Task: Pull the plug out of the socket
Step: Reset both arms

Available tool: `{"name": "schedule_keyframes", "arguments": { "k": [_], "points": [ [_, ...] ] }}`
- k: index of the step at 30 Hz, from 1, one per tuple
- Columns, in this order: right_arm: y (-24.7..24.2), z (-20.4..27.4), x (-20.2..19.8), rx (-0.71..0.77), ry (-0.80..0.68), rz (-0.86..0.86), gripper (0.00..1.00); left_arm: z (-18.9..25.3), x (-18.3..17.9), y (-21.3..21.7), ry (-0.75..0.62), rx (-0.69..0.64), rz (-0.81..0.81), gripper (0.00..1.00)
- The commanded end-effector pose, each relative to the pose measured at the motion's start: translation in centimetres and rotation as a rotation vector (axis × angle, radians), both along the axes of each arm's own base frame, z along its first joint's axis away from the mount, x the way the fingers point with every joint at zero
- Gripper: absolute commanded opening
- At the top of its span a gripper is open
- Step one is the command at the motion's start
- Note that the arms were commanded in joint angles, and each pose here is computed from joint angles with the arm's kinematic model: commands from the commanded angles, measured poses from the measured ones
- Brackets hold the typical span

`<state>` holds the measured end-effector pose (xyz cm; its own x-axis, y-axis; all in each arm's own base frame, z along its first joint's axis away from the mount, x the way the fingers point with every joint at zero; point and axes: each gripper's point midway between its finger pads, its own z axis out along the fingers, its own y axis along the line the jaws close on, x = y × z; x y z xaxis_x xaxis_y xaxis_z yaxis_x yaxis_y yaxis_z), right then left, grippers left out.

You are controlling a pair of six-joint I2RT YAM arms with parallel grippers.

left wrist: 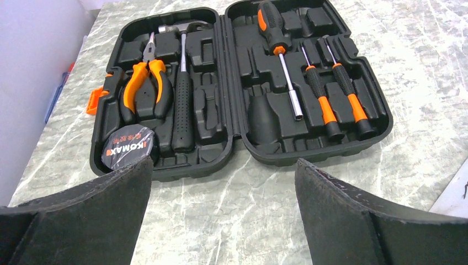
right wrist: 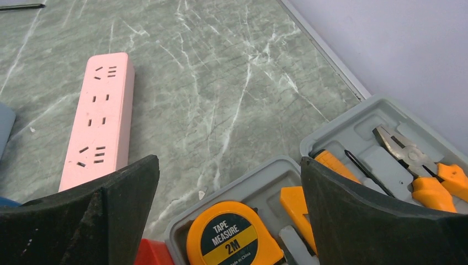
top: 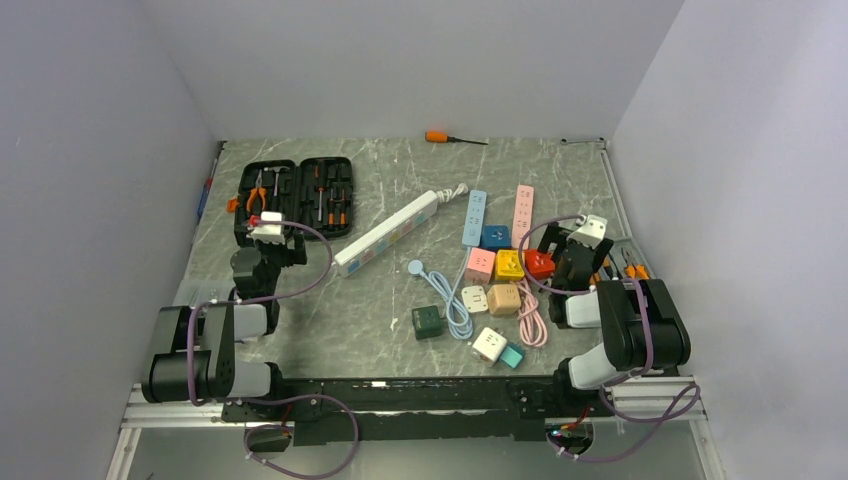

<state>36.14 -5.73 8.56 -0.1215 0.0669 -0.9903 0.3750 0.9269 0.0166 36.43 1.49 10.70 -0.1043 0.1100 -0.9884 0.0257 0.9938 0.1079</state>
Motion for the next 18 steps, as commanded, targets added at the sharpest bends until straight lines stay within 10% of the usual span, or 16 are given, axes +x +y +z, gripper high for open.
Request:
{"name": "schedule_keyframes", "arguments": {
  "k": [1,18],
  "points": [
    [0.50,1.36,0.38,0.016,-0.062,0.025,1.00,1.34,0.48,0.17,-0.044,0.003,0.010,0.99],
    [0.47,1.31,0.36,0.017,-0.060,0.023,1.00,1.31,0.48,0.22,-0.044,0.003,0.013,0.99]
  ]
}}
